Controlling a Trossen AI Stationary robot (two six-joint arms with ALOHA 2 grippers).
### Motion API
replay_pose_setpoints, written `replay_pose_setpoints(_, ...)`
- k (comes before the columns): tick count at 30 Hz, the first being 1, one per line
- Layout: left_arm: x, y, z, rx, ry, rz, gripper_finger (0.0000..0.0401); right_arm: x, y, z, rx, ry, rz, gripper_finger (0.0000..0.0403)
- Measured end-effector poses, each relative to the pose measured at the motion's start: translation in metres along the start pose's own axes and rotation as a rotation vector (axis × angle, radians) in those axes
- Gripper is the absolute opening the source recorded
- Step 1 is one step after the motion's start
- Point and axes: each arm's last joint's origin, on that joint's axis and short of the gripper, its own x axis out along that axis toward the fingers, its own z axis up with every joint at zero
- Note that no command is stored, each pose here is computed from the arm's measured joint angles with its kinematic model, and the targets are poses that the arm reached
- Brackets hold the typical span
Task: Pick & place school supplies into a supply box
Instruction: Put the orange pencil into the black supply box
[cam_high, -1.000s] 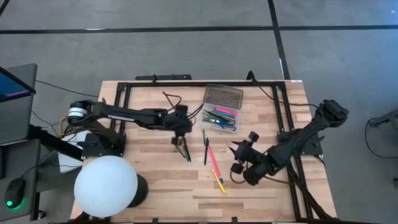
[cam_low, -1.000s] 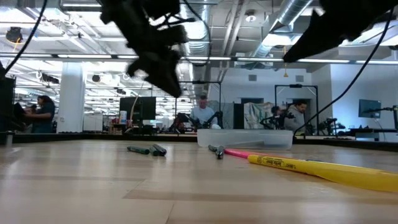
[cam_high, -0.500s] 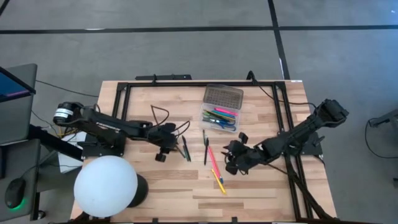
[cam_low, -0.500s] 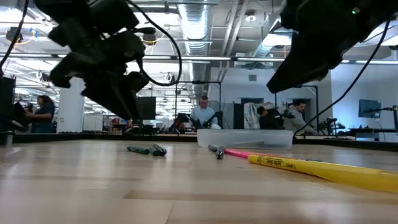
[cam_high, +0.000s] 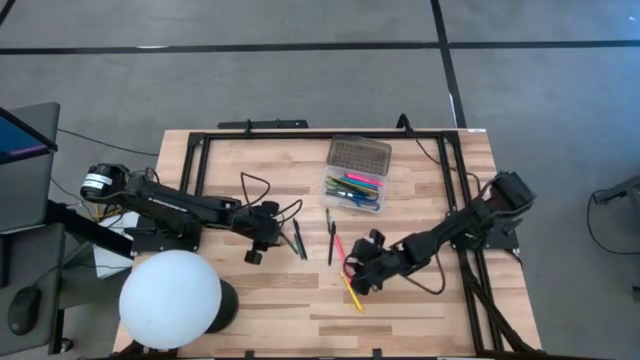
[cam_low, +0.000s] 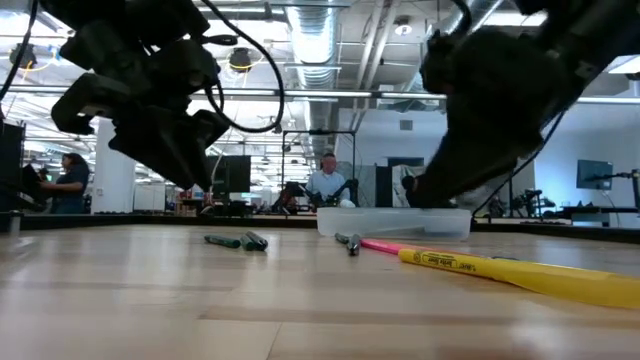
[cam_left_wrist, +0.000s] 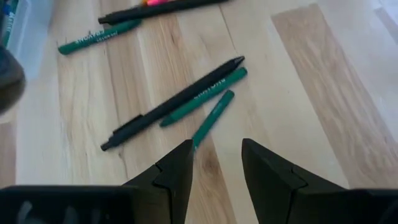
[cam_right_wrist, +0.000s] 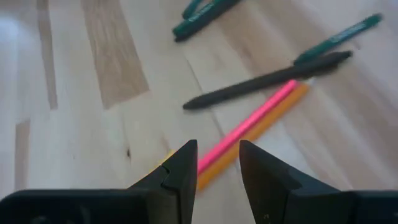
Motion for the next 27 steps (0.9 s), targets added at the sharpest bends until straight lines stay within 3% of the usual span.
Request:
replay_pose_setpoints(7,0.0,0.0,0.0,0.001,0.004,0.002,0.0133,0.017,0.005,0.003,-0.004,0.085,-0.036,0.0111)
replay_pose_setpoints(27,0.0,0.0,0.001,0.002,-0.003,0.009,0.0133,0.019,0.003,0.004,0.001,0.127,-0.081,0.0111)
